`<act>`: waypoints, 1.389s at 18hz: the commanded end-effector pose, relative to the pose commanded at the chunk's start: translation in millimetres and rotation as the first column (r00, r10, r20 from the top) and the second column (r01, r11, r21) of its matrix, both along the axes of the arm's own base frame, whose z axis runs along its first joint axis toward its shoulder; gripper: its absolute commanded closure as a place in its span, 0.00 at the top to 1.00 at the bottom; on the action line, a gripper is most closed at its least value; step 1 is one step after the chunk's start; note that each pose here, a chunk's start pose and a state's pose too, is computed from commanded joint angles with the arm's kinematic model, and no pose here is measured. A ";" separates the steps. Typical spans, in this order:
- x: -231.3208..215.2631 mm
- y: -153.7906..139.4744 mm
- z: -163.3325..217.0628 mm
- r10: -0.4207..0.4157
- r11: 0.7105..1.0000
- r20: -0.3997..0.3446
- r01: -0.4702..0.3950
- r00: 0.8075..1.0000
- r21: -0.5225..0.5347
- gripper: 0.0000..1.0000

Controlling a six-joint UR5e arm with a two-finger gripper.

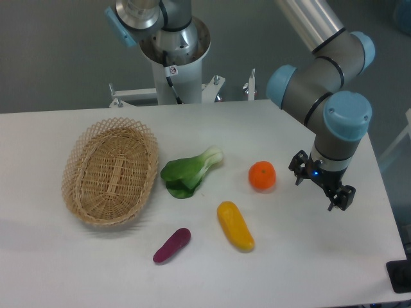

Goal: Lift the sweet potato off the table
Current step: 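Move the open gripper from beside the orange toward the yellow vegetable, then swing the gripper past the yellow vegetable over the purple sweet potato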

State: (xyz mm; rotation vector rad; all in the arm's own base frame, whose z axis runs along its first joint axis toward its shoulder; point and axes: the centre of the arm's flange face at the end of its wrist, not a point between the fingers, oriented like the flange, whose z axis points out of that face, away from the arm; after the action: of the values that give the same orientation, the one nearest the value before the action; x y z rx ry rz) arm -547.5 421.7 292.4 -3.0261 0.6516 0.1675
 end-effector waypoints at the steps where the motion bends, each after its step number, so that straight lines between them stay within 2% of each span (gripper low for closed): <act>1: 0.0 0.0 0.0 0.000 1.000 0.000 0.000 1.000 0.000 1.00; 8: 3.0 3.3 -0.3 -0.005 1.000 0.008 0.005 1.000 -0.002 1.00; 11: 16.1 18.3 -1.7 -0.008 1.000 0.011 0.008 1.000 -0.004 1.00; 17: 52.3 59.6 -6.0 0.066 0.998 0.027 -0.067 0.997 0.004 1.00; 20: 75.0 83.9 -9.1 0.136 0.990 0.041 -0.137 0.990 0.015 1.00; 22: 90.7 99.6 -13.8 0.154 0.988 0.051 -0.155 0.987 0.014 1.00; 25: 109.0 120.2 -22.8 0.238 0.970 0.060 -0.240 0.969 0.026 1.00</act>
State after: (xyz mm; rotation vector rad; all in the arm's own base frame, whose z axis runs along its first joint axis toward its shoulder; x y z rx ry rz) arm -438.5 541.9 269.7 -3.0556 0.2746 0.0980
